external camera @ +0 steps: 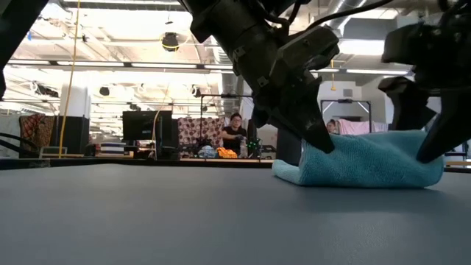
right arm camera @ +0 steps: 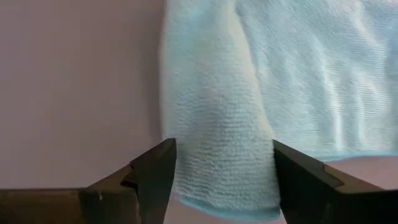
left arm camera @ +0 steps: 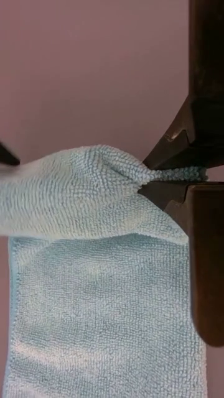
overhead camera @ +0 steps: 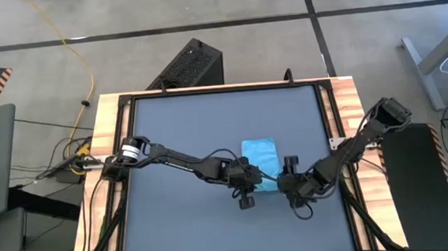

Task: Roll towel
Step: Roll the blue microfiber towel

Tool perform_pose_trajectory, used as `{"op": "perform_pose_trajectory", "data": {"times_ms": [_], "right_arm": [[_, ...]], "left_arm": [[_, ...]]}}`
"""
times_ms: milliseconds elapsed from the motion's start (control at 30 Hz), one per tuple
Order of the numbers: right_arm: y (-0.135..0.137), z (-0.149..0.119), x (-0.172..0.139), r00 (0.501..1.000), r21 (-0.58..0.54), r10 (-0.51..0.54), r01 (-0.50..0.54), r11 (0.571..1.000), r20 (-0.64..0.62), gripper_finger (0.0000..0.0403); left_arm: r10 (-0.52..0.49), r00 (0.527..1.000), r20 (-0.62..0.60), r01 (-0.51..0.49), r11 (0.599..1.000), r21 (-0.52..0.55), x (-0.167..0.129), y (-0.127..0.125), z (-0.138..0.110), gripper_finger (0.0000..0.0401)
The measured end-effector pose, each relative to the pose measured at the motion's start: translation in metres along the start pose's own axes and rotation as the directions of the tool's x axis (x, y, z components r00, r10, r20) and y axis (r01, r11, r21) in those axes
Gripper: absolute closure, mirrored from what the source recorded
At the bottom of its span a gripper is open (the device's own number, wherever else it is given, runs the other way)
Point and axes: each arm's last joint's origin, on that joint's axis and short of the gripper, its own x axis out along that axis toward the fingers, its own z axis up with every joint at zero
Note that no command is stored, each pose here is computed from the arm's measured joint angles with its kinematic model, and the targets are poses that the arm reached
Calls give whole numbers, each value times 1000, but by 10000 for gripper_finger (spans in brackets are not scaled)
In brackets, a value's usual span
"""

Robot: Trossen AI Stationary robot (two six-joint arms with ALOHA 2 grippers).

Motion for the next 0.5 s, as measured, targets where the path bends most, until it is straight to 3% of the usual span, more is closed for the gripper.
{"op": "perform_pose_trajectory", "data": {"times_ms": [167,500], "right_arm": [[9,0,-3,998,8,8,-9,1000,58,159],[17,-3,12,1000,-16,-15,16,1000,22,288]], "left_arm": [[6,1000,2,-6,1000,0,0,0,0,401],[7,1000,6,-7,1000,-9,0,0,1,401]]}}
